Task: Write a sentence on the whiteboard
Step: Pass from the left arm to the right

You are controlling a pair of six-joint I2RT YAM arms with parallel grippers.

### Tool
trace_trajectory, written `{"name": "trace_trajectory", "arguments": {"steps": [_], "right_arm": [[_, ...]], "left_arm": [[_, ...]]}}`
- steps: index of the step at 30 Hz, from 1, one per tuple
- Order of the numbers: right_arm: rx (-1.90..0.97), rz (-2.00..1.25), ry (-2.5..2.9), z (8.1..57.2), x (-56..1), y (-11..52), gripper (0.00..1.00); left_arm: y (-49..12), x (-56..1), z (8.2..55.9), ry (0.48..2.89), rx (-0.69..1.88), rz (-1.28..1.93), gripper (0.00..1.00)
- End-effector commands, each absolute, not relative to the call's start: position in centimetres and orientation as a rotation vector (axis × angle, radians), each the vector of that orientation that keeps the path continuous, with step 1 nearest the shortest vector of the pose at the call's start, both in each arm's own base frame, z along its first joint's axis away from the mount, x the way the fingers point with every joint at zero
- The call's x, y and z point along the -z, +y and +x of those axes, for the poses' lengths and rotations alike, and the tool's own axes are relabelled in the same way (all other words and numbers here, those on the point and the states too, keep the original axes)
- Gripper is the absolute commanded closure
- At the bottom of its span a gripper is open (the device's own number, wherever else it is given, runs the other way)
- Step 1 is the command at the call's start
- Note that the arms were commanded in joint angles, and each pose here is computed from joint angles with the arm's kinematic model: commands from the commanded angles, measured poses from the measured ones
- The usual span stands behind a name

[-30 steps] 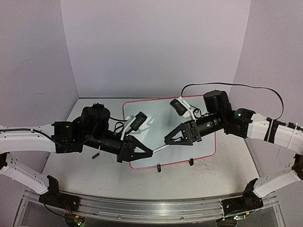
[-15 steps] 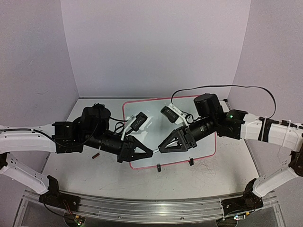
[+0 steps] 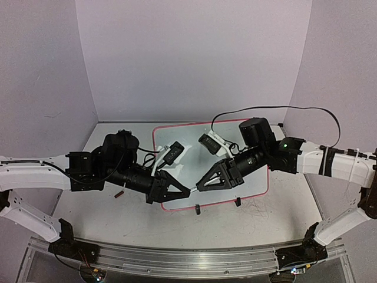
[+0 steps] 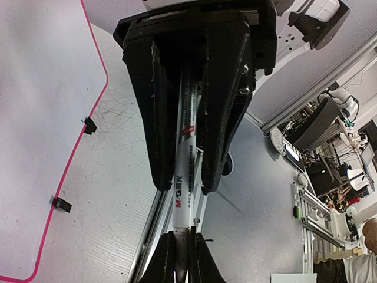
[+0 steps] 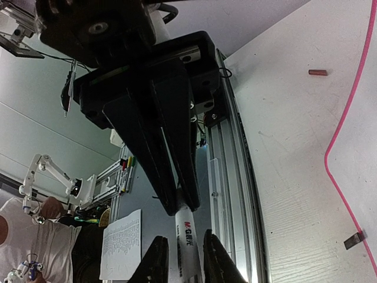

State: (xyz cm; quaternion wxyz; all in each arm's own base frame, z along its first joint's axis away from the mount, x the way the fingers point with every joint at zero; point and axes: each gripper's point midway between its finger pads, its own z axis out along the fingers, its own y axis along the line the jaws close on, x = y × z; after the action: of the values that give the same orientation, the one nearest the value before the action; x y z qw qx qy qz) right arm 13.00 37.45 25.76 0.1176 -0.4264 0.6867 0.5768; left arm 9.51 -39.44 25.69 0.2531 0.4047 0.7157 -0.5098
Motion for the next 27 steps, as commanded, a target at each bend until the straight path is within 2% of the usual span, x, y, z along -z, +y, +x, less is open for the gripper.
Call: {"name": "trace_trajectory", "arguments": {"steps": [1,5,7,11,14,19,21,24,27], "right_arm": [[-1.714,-1.267,1.922,12.9,-27.4,38.3,0.78],[-1.722,-1.259,1.921,12.9,-27.4,38.4,0.76],[-1.721,-1.256,1.92,12.9,-27.4,38.4,0.8],[-1.711,-1.25,1.92,12.9,-27.4,38.3,0.95],[-1.713,-1.255,1.923,12.8,-27.2,38.3,1.0],[-1.68,-1.234,1.925,13.2,-27.2,38.3,1.0],[-1.64,-1.21,1.916,13.6,-27.6,38.2,1.0],[-1.52,-1.126,1.928,15.3,-27.7,37.9,1.0],[-1.421,-1.038,1.957,16.7,-27.4,37.5,1.0]], "left_arm": [[-40.3,-28.6,10.0,1.853,1.405,1.076,1.0],[-40.2,-28.5,10.1,1.857,1.407,1.071,1.0],[-40.2,-28.5,10.1,1.859,1.404,1.067,1.0],[-40.1,-28.7,10.2,1.854,1.401,1.059,1.0],[-40.1,-28.7,10.2,1.854,1.398,1.056,1.0],[-40.0,-28.5,10.6,1.866,1.381,1.034,0.99],[-39.6,-28.5,11.3,1.882,1.345,0.988,0.88],[-38.6,-28.8,12.1,1.889,1.303,0.914,0.56],[-37.5,-29.1,12.6,1.892,1.275,0.85,0.33]]}}
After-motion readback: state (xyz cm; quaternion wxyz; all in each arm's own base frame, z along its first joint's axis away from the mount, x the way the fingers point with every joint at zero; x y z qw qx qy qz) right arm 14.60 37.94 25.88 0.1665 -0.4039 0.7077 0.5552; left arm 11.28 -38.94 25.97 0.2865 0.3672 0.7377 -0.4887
